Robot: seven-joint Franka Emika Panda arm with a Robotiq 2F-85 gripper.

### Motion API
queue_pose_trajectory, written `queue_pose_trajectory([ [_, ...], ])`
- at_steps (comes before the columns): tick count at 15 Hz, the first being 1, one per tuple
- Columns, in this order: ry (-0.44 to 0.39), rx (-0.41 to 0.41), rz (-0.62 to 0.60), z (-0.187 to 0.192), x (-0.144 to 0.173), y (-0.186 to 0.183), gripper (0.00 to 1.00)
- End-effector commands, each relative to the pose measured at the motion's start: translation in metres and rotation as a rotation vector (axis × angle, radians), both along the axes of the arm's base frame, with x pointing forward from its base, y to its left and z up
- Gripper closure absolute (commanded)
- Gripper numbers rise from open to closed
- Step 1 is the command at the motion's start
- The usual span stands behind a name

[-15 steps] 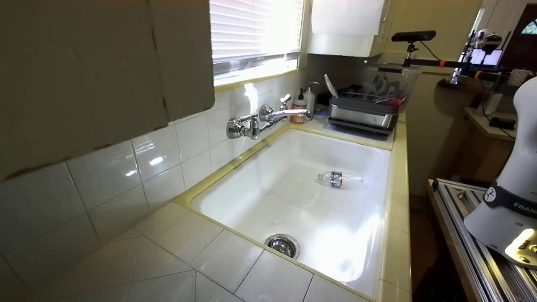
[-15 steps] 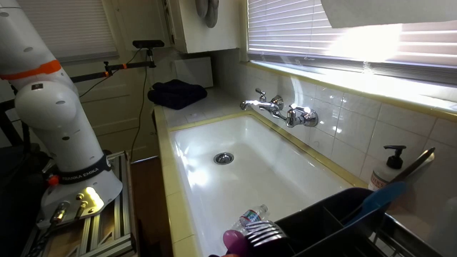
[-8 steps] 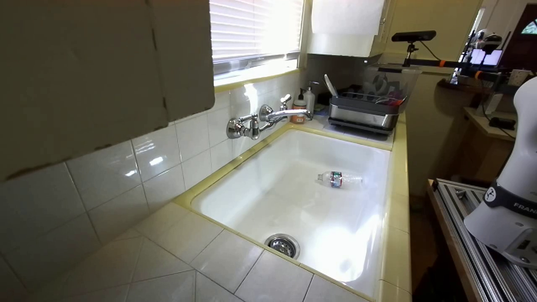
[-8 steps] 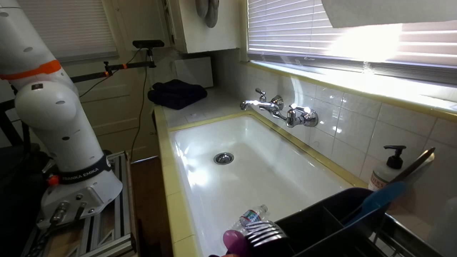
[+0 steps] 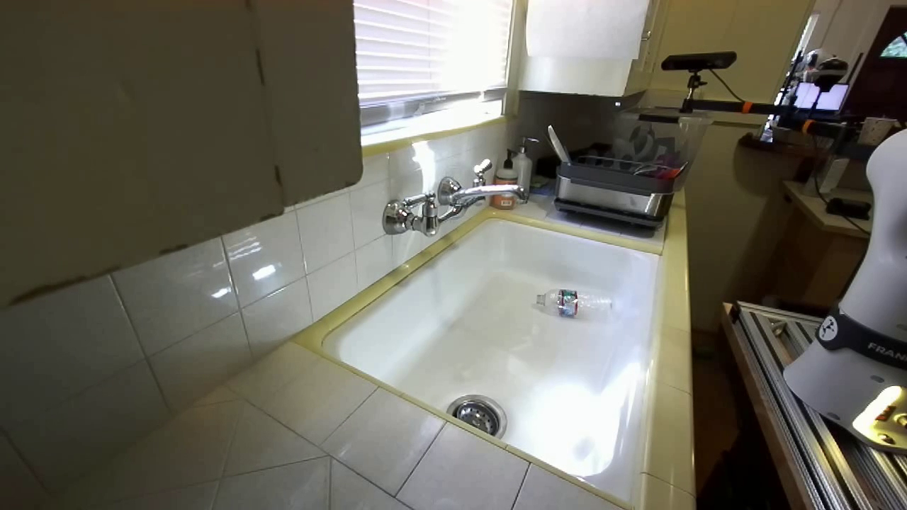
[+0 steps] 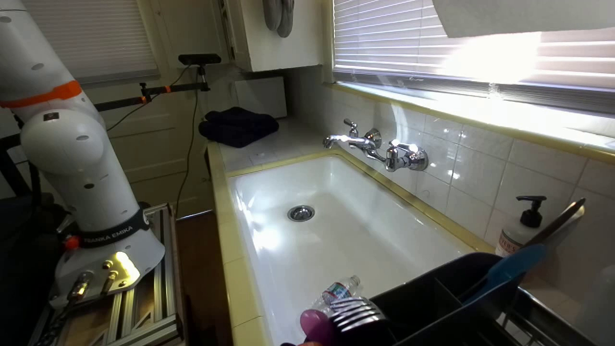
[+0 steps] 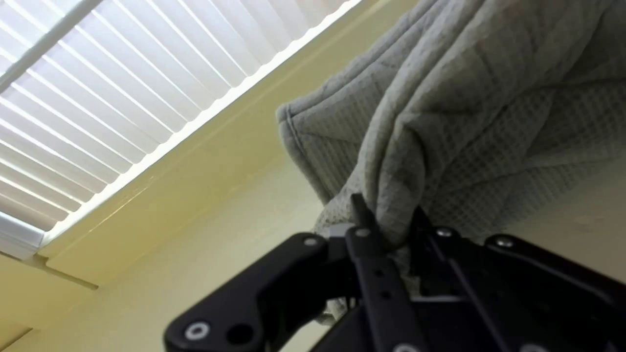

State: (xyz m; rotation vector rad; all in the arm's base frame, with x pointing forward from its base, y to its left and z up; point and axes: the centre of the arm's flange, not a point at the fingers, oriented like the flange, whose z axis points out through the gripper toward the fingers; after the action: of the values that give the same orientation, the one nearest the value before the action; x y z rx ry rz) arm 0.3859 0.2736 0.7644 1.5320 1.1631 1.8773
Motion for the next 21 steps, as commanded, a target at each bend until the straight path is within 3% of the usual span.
queue_pose_trajectory([
  [1, 0.038, -0.049, 0.002, 0.009, -0.007, -0.006, 0.96],
  [14, -0.006, -0.142, -0.009, 0.033, -0.014, -0.005, 0.96],
  [21, -0.03, -0.179, -0.019, 0.047, -0.001, -0.006, 0.96],
])
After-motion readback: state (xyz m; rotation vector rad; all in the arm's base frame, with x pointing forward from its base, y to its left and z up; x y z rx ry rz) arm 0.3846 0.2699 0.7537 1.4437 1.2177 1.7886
